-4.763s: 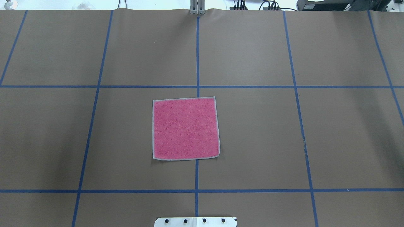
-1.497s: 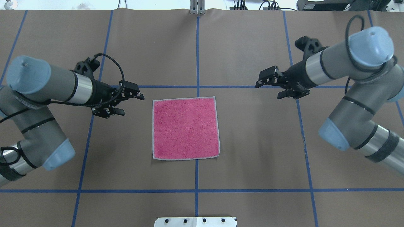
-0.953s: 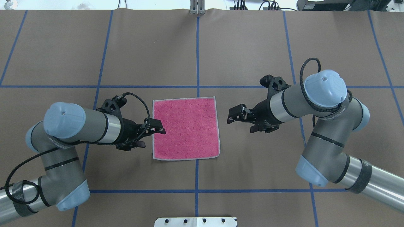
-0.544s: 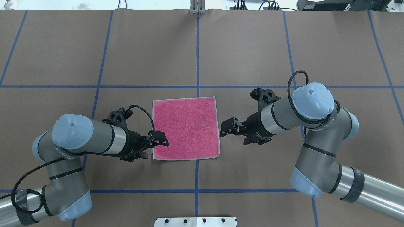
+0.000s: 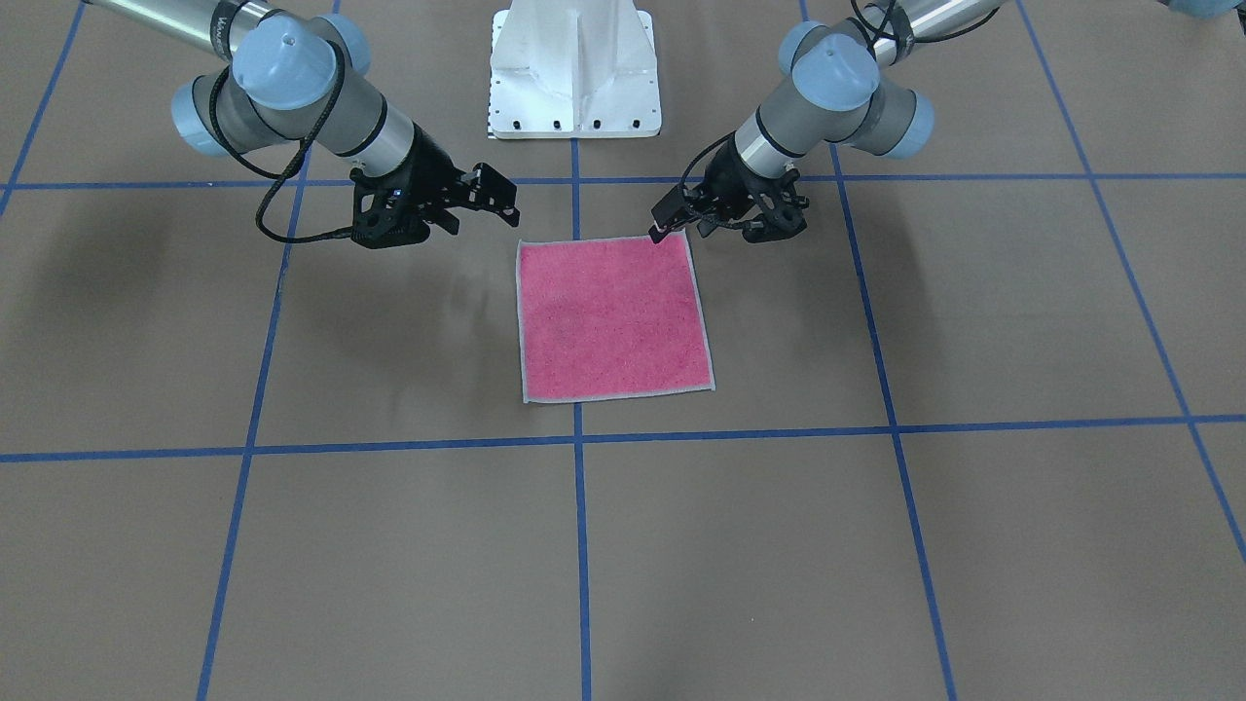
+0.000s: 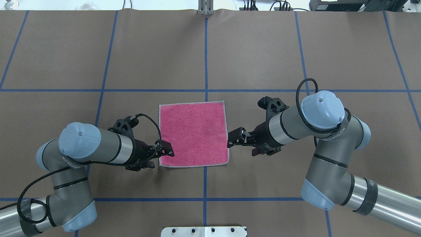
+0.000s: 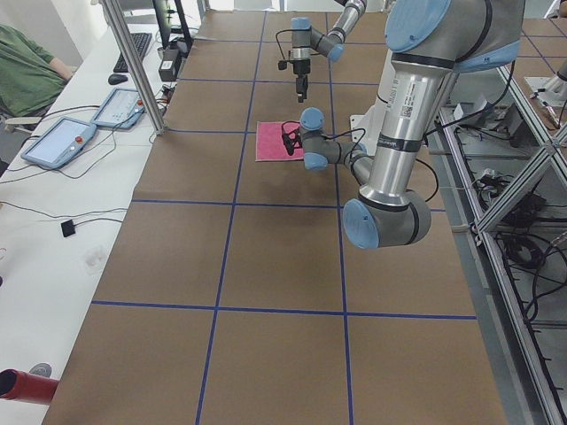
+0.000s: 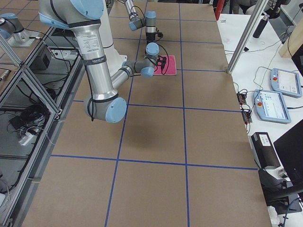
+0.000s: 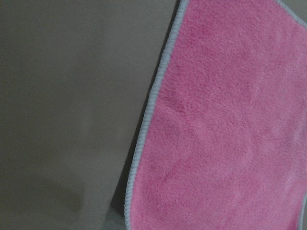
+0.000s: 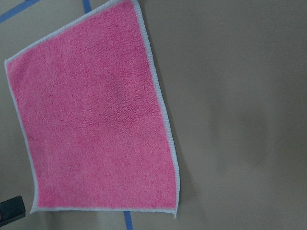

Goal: Fold towel twice with both arms
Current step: 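Grasp the towel edge nearest the left gripper while the right gripper grasps its edge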

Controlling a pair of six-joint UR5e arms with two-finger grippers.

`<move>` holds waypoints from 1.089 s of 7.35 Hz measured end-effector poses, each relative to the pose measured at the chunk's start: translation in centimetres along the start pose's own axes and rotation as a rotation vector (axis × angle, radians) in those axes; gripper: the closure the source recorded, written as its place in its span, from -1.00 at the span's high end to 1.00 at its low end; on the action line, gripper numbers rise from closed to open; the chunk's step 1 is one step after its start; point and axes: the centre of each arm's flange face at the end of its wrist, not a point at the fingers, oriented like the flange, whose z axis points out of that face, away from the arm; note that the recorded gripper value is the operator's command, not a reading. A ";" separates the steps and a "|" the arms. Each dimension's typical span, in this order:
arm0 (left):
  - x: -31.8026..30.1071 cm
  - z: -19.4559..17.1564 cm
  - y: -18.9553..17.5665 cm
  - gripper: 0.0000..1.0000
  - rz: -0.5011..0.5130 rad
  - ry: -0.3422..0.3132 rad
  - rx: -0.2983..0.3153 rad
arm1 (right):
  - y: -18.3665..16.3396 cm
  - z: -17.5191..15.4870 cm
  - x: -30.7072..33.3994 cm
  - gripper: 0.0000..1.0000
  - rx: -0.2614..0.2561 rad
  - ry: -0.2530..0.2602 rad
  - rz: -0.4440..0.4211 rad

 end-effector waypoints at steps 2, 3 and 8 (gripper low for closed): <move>-0.4 0.5 0.0 0.26 -0.002 -0.011 -0.002 | 0.1 -0.1 -0.1 0.93 0.000 -0.002 -0.001; -0.4 0.8 0.0 0.21 -0.002 -0.014 -0.004 | 0.1 -0.2 -0.1 0.93 0.000 -0.004 -0.002; -0.4 1.6 1.2 -0.19 0.005 -0.019 -0.025 | 0.0 -0.3 -0.1 0.93 0.001 -0.005 -0.002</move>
